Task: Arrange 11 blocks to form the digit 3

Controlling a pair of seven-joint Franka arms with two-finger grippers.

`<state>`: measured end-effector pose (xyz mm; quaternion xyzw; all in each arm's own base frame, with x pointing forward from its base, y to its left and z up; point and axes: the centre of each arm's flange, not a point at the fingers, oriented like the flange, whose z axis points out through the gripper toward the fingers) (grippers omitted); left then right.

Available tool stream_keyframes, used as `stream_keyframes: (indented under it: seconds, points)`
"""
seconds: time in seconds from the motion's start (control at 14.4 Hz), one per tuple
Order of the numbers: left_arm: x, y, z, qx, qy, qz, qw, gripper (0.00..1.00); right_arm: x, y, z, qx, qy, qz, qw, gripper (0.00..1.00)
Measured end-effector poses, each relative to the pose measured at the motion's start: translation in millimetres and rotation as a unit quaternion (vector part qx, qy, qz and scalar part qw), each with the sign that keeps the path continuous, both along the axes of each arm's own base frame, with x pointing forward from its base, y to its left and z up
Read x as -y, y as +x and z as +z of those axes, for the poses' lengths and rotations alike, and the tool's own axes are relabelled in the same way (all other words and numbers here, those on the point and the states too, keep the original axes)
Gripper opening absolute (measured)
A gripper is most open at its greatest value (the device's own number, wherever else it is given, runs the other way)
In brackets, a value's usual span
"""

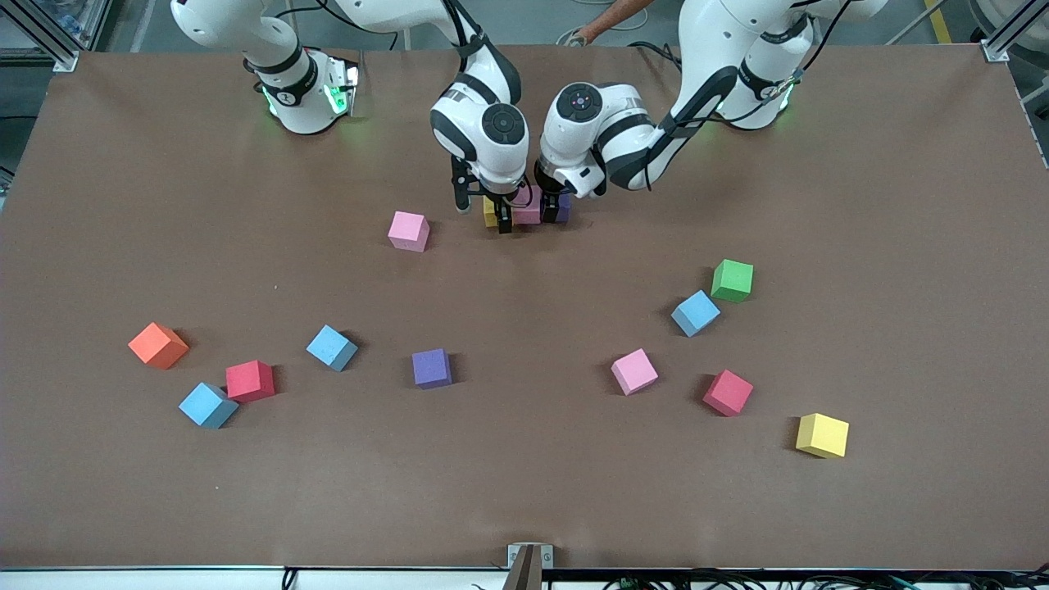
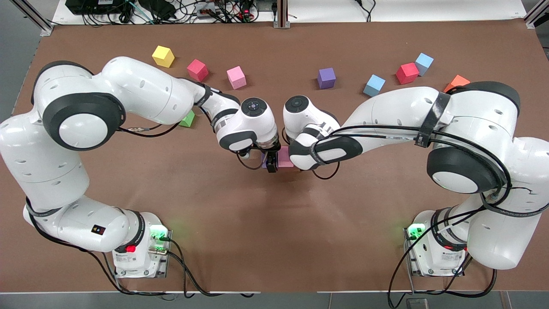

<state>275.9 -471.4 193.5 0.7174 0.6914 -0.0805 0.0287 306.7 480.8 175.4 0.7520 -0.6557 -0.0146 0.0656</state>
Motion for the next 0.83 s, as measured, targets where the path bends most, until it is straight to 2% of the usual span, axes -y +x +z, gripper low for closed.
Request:
stream_keyframes:
  seconds: [0.35, 0.62, 0.83]
  points:
    - [-2.2, 6.4, 20.0, 0.019, 0.02, -0.002, 1.0, 1.0, -2.0, 0.8, 7.1, -0.006, -0.006, 0.004, 1.0, 1.0]
    - [-4.6, 15.1, 54.5, 0.05, 0.042, -0.002, 0.998, 1.0, -3.6, 2.9, 26.0, -0.011, -0.007, 0.007, 1.0, 1.0]
    - [-1.5, 32.4, 83.6, 0.069, 0.057, 0.006, 0.996, 1.0, -2.7, 6.9, 46.5, -0.01, -0.003, 0.009, 1.0, 1.0]
